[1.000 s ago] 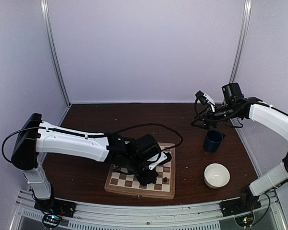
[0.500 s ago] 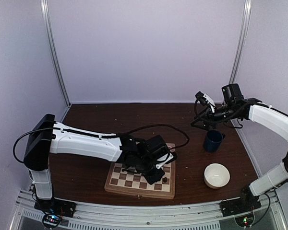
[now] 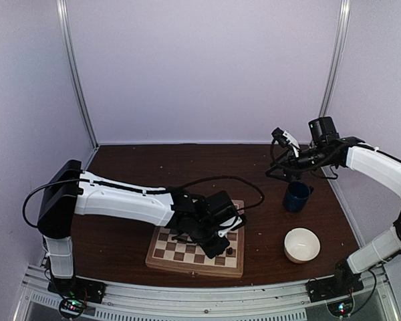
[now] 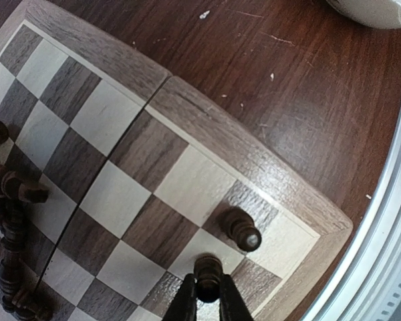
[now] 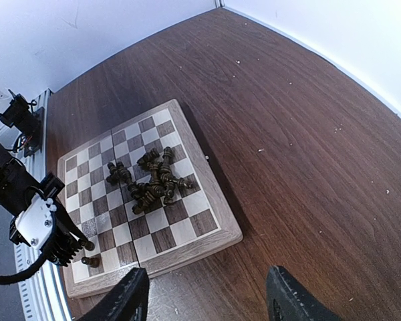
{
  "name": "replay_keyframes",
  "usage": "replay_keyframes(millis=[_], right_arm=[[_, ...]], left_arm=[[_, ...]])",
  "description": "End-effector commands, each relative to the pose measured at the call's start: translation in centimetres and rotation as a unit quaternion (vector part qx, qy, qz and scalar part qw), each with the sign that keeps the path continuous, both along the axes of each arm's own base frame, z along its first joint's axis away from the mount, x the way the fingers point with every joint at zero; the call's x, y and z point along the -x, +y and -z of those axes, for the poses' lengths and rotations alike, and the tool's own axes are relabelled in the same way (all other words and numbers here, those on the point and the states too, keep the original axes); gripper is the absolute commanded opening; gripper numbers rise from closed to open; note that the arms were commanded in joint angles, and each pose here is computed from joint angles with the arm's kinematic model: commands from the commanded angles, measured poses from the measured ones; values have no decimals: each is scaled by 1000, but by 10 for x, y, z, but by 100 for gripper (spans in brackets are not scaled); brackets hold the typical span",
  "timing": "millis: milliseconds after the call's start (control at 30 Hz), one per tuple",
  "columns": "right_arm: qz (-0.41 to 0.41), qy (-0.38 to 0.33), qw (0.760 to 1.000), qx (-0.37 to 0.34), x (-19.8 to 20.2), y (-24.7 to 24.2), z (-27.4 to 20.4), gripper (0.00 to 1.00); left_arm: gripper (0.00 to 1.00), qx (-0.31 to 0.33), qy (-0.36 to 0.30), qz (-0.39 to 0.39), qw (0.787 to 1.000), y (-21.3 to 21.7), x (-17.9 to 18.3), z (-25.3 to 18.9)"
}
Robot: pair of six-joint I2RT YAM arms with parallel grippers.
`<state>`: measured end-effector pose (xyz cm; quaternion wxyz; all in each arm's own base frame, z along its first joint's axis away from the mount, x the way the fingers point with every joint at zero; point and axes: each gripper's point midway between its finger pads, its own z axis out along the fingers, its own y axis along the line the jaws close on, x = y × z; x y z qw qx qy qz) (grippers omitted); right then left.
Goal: Set up the chess pieces on the board
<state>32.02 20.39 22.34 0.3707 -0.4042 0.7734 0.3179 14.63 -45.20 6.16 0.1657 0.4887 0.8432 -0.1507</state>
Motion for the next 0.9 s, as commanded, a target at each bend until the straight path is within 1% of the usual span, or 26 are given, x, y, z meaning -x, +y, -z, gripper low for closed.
replay_keyframes(millis=[0,267,467,600,667,767,867], right_arm=[[0,-18,1000,-3,0,-2,-6,63],[1,-16,1000,-3,0,-2,-5,63],[1,-17,1000,-3,0,-2,-5,63],[1,-17,1000,-3,0,-2,-5,63],[1,-17,1000,-4,0,-2,-6,63],[1,-16,1000,-5,0,-2,-6,63],[1,-15,1000,-6,0,-2,-6,63]], left_arm=[[12,3,-8,0,1000,-7,-3,-4],[23,-2,-8,-1,1000,-5,-3,-3],[26,0,-10,-4,1000,-6,-4,-6],[31,9,-9,-4,1000,-8,-4,-13],[35,23,-8,-1,1000,-10,-2,-25],[42,50,-20,2,999,-6,-2,-55],[48,70,-38,-8,997,9,-10,-87]])
